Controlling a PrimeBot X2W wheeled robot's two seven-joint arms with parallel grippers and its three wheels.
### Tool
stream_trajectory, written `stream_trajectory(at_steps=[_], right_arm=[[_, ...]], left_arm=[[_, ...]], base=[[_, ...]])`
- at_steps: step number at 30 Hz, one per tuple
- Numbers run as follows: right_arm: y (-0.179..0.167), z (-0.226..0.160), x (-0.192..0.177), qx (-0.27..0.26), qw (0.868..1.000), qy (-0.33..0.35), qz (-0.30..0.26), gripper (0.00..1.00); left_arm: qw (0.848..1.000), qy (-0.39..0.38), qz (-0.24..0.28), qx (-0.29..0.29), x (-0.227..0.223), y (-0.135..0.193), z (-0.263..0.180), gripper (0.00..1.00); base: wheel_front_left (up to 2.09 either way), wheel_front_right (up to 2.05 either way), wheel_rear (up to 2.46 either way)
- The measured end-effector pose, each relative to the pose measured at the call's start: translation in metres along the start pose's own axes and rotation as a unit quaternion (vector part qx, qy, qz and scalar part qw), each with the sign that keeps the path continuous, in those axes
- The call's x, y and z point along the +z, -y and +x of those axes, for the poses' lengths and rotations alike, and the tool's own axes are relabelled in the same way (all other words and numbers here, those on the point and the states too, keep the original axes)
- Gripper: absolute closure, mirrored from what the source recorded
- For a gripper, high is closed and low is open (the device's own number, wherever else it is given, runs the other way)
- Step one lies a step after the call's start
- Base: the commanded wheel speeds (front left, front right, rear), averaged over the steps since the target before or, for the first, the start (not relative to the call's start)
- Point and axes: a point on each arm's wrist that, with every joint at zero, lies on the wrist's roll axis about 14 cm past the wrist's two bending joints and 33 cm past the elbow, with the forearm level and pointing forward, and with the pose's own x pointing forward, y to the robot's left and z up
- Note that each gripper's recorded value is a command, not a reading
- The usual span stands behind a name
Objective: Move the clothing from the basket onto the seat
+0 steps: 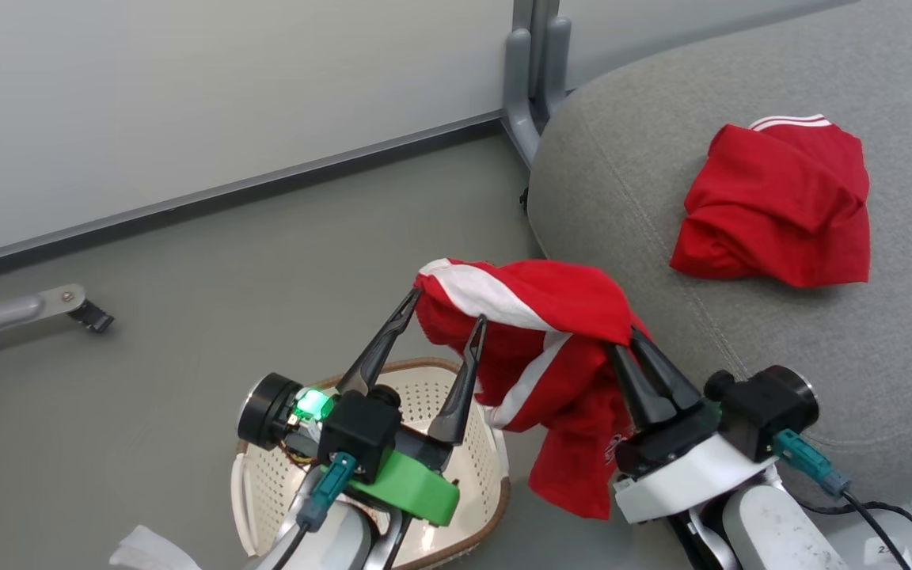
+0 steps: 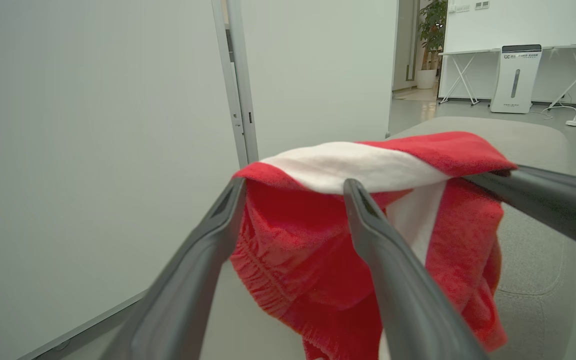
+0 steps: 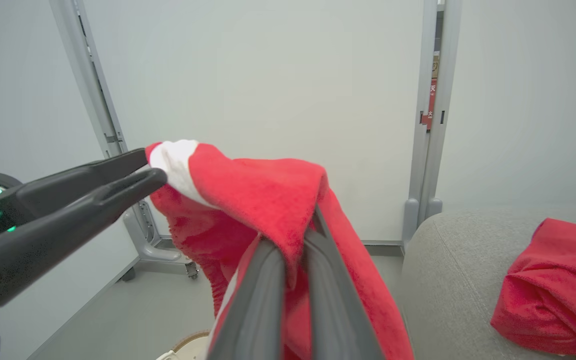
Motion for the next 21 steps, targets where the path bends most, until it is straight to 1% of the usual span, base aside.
stream_trajectory(at_steps=[7, 15, 21], right_arm=[[0.038, -0.009, 0.025, -0.055, 0.998, 0.03, -0.032, 1.0], [0.077, -0.028, 0.044, -0.121, 0.99, 0.045, -0.065, 1.0], [0.1, -0.043, 0.049, -0.166, 0.983, 0.045, -0.062, 1.0]], left_arm=[[0.999, -0.031, -0.001, -0.023, -0.026, 0.002, 0.004, 0.0], [0.997, -0.059, -0.007, -0.058, -0.052, 0.008, 0.018, 0.0], [0.992, -0.085, -0.02, -0.094, -0.073, 0.021, 0.027, 0.0]], base=[[0.0, 0.0, 0.0], [0.0, 0.0, 0.0], [0.0, 0.0, 0.0]])
